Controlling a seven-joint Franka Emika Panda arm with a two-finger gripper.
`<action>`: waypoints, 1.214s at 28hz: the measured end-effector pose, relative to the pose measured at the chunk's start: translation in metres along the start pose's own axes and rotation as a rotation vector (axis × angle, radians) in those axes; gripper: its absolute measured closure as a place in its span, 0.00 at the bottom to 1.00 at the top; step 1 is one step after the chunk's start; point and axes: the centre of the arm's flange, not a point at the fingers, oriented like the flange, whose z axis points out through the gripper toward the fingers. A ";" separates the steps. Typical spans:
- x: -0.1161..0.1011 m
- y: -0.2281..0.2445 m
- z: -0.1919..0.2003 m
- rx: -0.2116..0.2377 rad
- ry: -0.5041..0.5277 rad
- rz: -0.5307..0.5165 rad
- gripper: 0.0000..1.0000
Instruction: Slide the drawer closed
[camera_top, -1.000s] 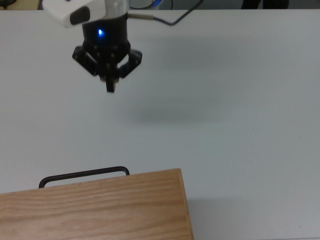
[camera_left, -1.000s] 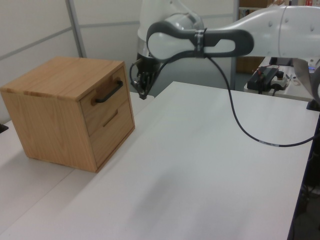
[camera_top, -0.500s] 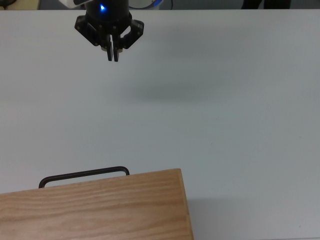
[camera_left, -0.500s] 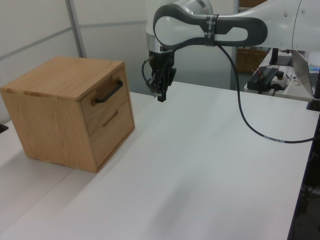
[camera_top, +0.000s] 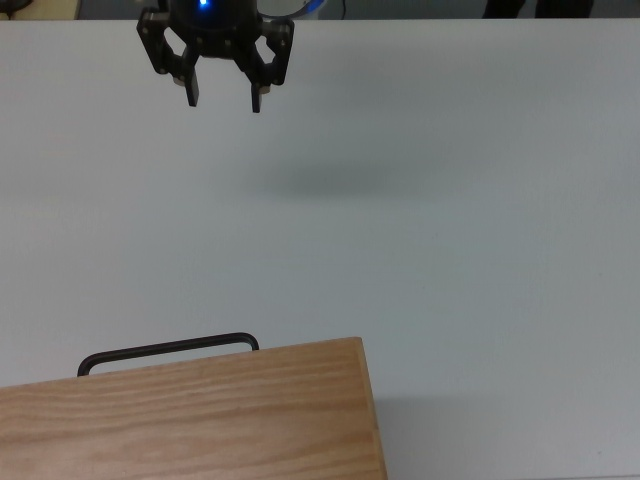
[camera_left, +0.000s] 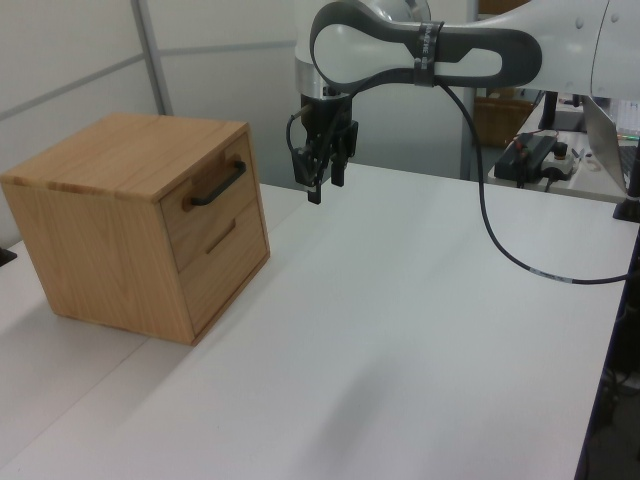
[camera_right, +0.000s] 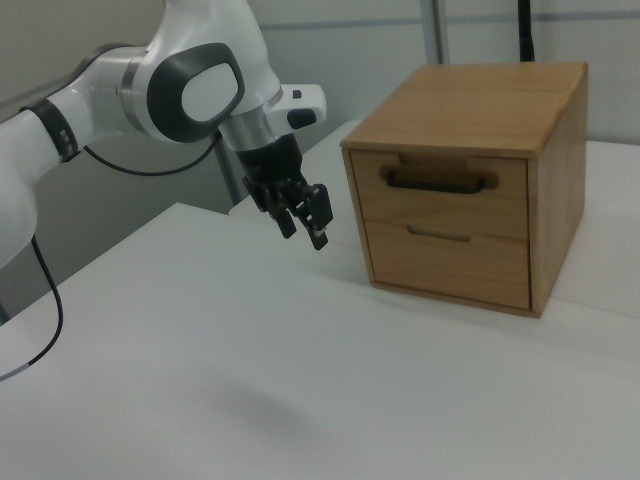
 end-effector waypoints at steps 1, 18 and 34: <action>-0.001 0.000 -0.001 0.000 -0.001 0.000 0.26; -0.009 0.001 -0.020 0.000 0.012 0.001 0.00; -0.011 0.001 -0.024 0.002 0.019 0.002 0.00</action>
